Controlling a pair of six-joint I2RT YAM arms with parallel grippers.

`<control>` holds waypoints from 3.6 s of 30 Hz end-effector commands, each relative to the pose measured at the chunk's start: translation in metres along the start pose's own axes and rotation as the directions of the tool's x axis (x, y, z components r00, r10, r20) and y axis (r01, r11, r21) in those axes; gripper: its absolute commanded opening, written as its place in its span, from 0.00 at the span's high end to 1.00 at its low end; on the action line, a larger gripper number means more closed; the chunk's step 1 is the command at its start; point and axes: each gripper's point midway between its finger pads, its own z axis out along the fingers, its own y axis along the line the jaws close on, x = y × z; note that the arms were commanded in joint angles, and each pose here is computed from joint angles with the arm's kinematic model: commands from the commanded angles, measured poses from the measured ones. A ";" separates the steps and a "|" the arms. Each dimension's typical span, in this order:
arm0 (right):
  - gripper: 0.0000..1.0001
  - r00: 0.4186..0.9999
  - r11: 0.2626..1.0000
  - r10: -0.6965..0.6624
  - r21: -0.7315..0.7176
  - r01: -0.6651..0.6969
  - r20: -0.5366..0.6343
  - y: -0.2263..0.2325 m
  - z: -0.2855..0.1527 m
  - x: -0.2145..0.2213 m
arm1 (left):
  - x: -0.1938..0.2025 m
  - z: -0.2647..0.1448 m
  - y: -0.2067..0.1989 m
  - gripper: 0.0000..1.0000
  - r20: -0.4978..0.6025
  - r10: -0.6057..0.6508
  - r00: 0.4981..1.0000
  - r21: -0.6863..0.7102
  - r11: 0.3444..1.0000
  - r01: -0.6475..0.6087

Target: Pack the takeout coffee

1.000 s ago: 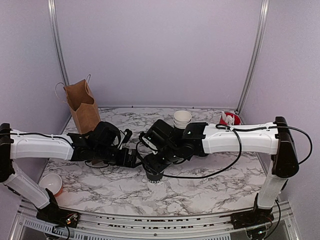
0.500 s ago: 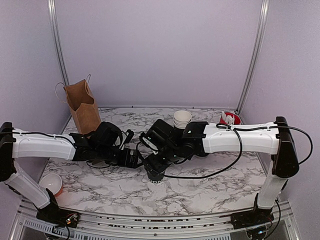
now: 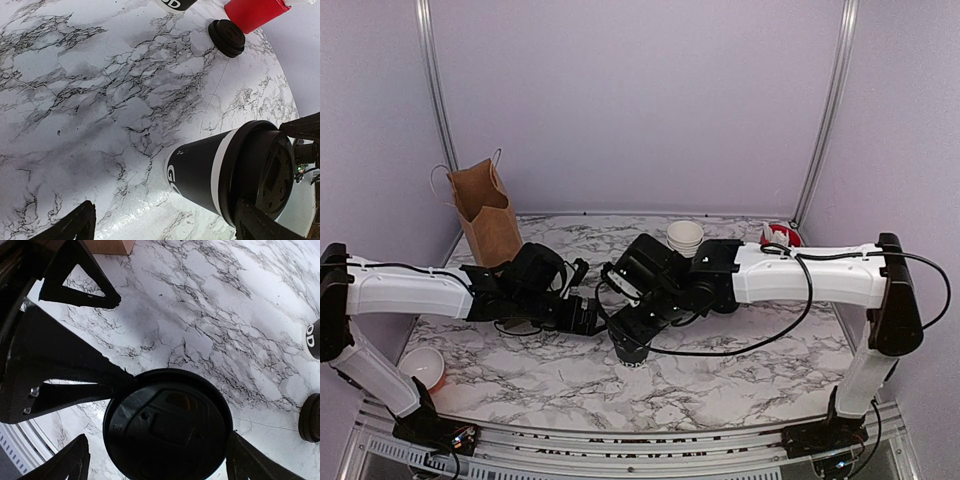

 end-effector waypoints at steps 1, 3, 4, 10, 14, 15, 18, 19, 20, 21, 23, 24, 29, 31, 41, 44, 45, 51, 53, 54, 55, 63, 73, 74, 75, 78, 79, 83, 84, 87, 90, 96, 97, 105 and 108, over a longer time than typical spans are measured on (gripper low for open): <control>0.08 0.998 0.999 0.030 -0.023 -0.029 0.057 -0.002 -0.023 -0.016 | -0.001 0.002 -0.003 0.03 -0.008 0.018 1.000 -0.005 1.000 -0.018; 0.08 0.997 0.999 0.032 -0.029 -0.030 0.066 -0.002 -0.025 -0.018 | -0.001 0.002 -0.002 0.02 -0.009 0.019 1.000 -0.008 1.000 -0.019; 0.08 0.997 0.999 0.032 -0.032 -0.029 0.071 -0.002 -0.026 -0.019 | -0.002 0.002 -0.002 0.03 -0.009 0.021 1.000 -0.007 1.000 -0.021; 0.08 0.994 0.998 0.054 -0.048 -0.049 0.095 -0.006 -0.036 -0.023 | -0.001 0.002 -0.001 0.03 -0.013 0.025 1.000 -0.012 1.000 -0.025; 0.08 0.988 0.993 0.095 -0.083 -0.085 0.122 -0.013 -0.046 -0.026 | -0.002 0.002 -0.002 0.03 -0.009 0.025 1.000 -0.013 1.000 -0.025; 0.08 0.986 0.991 0.106 -0.090 -0.095 0.127 -0.015 -0.049 -0.025 | -0.002 0.001 -0.002 0.03 -0.009 0.024 1.000 -0.014 1.000 -0.024; 0.09 0.980 0.985 0.146 -0.112 -0.131 0.139 -0.024 -0.055 -0.024 | -0.003 0.001 -0.002 0.03 -0.005 0.025 1.000 -0.012 1.000 -0.025; 0.09 0.977 0.982 0.159 -0.122 -0.142 0.141 -0.027 -0.056 -0.022 | -0.003 0.001 -0.002 0.02 -0.006 0.025 1.000 -0.014 1.000 -0.025; 0.10 0.974 0.979 0.173 -0.132 -0.155 0.143 -0.029 -0.057 -0.020 | -0.003 0.001 -0.002 0.03 -0.005 0.025 1.000 -0.014 1.000 -0.025; 0.10 0.971 0.976 0.191 -0.137 -0.171 0.145 -0.033 -0.057 -0.019 | -0.003 0.002 -0.002 0.03 -0.007 0.025 1.000 -0.015 1.000 -0.025; 0.11 0.965 0.968 0.218 -0.155 -0.196 0.144 -0.038 -0.056 -0.014 | -0.003 0.002 -0.002 0.03 -0.007 0.025 1.000 -0.014 1.000 -0.025; 0.11 0.962 0.964 0.236 -0.156 -0.214 0.136 -0.043 -0.054 -0.009 | -0.003 0.002 -0.002 0.03 -0.007 0.025 1.000 -0.014 1.000 -0.025; 0.13 0.948 0.945 0.295 -0.187 -0.270 0.121 -0.053 -0.047 0.006 | -0.003 0.003 -0.002 0.03 -0.008 0.025 1.000 -0.015 1.000 -0.025; 0.14 0.942 0.937 0.315 -0.194 -0.289 0.117 -0.057 -0.045 0.011 | -0.003 0.003 -0.001 0.03 -0.007 0.025 1.000 -0.015 1.000 -0.026; 0.19 0.924 0.916 0.371 -0.204 -0.347 0.093 -0.065 -0.032 0.030 | -0.003 0.002 -0.001 0.02 -0.006 0.025 1.000 -0.016 1.000 -0.025; 0.19 0.921 0.913 0.379 -0.201 -0.356 0.090 -0.067 -0.030 0.033 | -0.003 0.002 -0.001 0.02 -0.006 0.024 1.000 -0.015 1.000 -0.024; 0.19 0.920 0.912 0.382 -0.200 -0.359 0.088 -0.067 -0.030 0.034 | -0.003 0.002 -0.001 0.03 -0.006 0.025 1.000 -0.015 1.000 -0.025; 0.20 0.916 0.908 0.392 -0.197 -0.370 0.087 -0.070 -0.029 0.037 | -0.003 0.002 -0.001 0.02 -0.005 0.025 1.000 -0.015 1.000 -0.025; 0.20 0.916 0.908 0.392 -0.198 -0.370 0.089 -0.070 -0.030 0.036 | -0.002 0.002 -0.001 0.02 -0.006 0.025 1.000 -0.015 1.000 -0.025; 0.20 0.916 0.908 0.392 -0.198 -0.370 0.087 -0.069 -0.029 0.036 | -0.002 0.002 -0.001 0.02 -0.008 0.026 1.000 -0.015 1.000 -0.026; 0.20 0.916 0.908 0.392 -0.198 -0.370 0.087 -0.069 -0.029 0.036 | -0.002 0.002 -0.002 0.03 -0.008 0.026 1.000 -0.014 1.000 -0.026; 0.21 0.924 0.916 0.375 -0.183 -0.357 0.071 -0.069 -0.025 0.037 | -0.003 0.003 -0.002 0.02 -0.009 0.025 1.000 -0.014 1.000 -0.026; 0.23 0.934 0.922 0.352 -0.194 -0.335 0.064 -0.063 -0.025 0.032 | -0.003 0.003 -0.002 0.02 -0.009 0.025 1.000 -0.013 1.000 -0.025; 0.23 0.936 0.925 0.346 -0.193 -0.329 0.063 -0.062 -0.025 0.032 | -0.003 0.003 -0.002 0.02 -0.010 0.024 1.000 -0.013 1.000 -0.024; 0.23 0.939 0.927 0.339 -0.192 -0.322 0.061 -0.060 -0.025 0.031 | -0.003 0.003 -0.002 0.03 -0.010 0.025 1.000 -0.012 1.000 -0.025; 0.24 0.947 0.936 0.316 -0.186 -0.300 0.062 -0.053 -0.025 0.028 | -0.003 0.003 -0.003 0.02 -0.010 0.025 1.000 -0.011 1.000 -0.025; 0.24 0.948 0.936 0.312 -0.190 -0.295 0.064 -0.051 -0.026 0.027 | -0.003 0.003 -0.002 0.02 -0.010 0.024 1.000 -0.013 1.000 -0.024; 0.24 0.949 0.937 0.312 -0.181 -0.298 0.049 -0.050 -0.020 0.031 | -0.003 0.003 -0.003 0.02 -0.009 0.025 1.000 -0.011 1.000 -0.025; 0.24 0.948 0.937 0.315 -0.176 -0.303 0.043 -0.050 -0.018 0.033 | -0.003 0.003 -0.003 0.02 -0.009 0.024 1.000 -0.010 1.000 -0.025; 0.24 0.945 0.934 0.326 -0.165 -0.317 0.024 -0.051 -0.012 0.039 | -0.004 0.002 -0.003 0.03 -0.008 0.026 1.000 -0.010 1.000 -0.027; 0.24 0.942 0.931 0.334 -0.152 -0.331 -0.001 -0.052 -0.007 0.047 | -0.004 0.002 -0.004 0.02 -0.008 0.027 1.000 -0.007 1.000 -0.027; 0.25 0.943 0.936 0.330 -0.119 -0.332 -0.034 -0.055 0.000 0.057 | -0.003 0.004 -0.005 0.02 -0.013 0.031 0.999 -0.005 1.000 -0.031; 0.25 0.944 0.937 0.329 -0.112 -0.331 -0.039 -0.056 0.001 0.059 | -0.004 0.004 -0.005 0.02 -0.013 0.031 0.999 -0.004 1.000 -0.031; 0.26 0.949 0.957 0.291 0.017 -0.291 -0.124 -0.063 0.020 0.088 | -0.002 0.006 -0.003 0.02 -0.018 0.026 0.999 -0.011 1.000 -0.026; 0.26 0.947 0.957 0.290 0.022 -0.290 -0.140 -0.061 0.025 0.095 | 0.000 0.006 -0.001 0.02 -0.021 0.024 1.000 -0.015 1.000 -0.024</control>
